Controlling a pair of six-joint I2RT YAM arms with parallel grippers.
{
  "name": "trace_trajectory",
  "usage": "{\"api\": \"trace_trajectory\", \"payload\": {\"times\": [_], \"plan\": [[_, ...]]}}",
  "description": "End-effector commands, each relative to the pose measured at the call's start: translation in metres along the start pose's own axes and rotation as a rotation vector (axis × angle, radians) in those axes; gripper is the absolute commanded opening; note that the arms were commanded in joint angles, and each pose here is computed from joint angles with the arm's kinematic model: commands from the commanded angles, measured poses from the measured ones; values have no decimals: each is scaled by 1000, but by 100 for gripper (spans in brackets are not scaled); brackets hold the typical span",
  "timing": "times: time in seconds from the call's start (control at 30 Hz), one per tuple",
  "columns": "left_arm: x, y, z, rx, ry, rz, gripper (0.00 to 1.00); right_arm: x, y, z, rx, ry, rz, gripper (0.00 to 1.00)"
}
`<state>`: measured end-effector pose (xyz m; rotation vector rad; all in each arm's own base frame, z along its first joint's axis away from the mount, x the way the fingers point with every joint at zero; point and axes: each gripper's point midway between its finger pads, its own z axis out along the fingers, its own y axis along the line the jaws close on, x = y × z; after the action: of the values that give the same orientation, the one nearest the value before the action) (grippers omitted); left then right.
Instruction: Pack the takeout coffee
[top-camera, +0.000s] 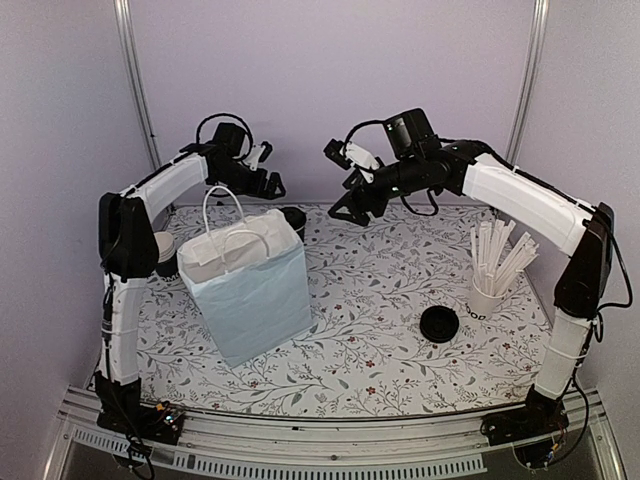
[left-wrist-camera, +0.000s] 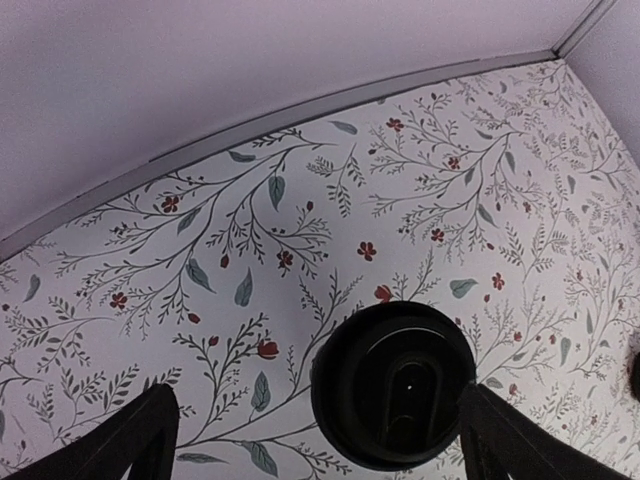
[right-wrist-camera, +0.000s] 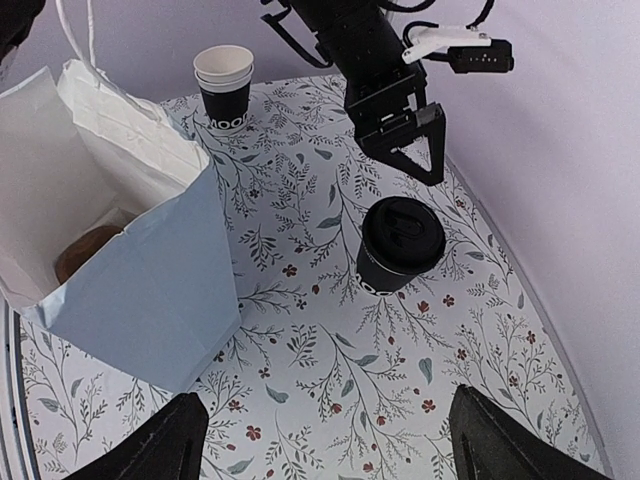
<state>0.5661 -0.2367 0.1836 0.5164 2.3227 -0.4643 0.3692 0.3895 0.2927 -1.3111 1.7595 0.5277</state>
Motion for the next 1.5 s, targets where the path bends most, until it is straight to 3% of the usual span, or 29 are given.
{"api": "trace_trajectory", "payload": {"times": [0.0,0.7,0.93,1.0,1.1,1.47], "plan": [[8,-16,20,-21,26,58,100,5,-5,6,12,15,17,87],[42,-34,68,6,109,113,99,16,3,13,-34,37,31,87],[41,-40,65,33,108,122,85,17,3,13,-35,40,32,86],[39,-38,63,19,108,126,87,17,4,12,-35,40,32,86],[38,-35,59,-14,109,141,99,16,3,11,-34,38,30,86],[38,-34,56,-73,113,182,100,15,5,10,-41,37,30,86]]}}
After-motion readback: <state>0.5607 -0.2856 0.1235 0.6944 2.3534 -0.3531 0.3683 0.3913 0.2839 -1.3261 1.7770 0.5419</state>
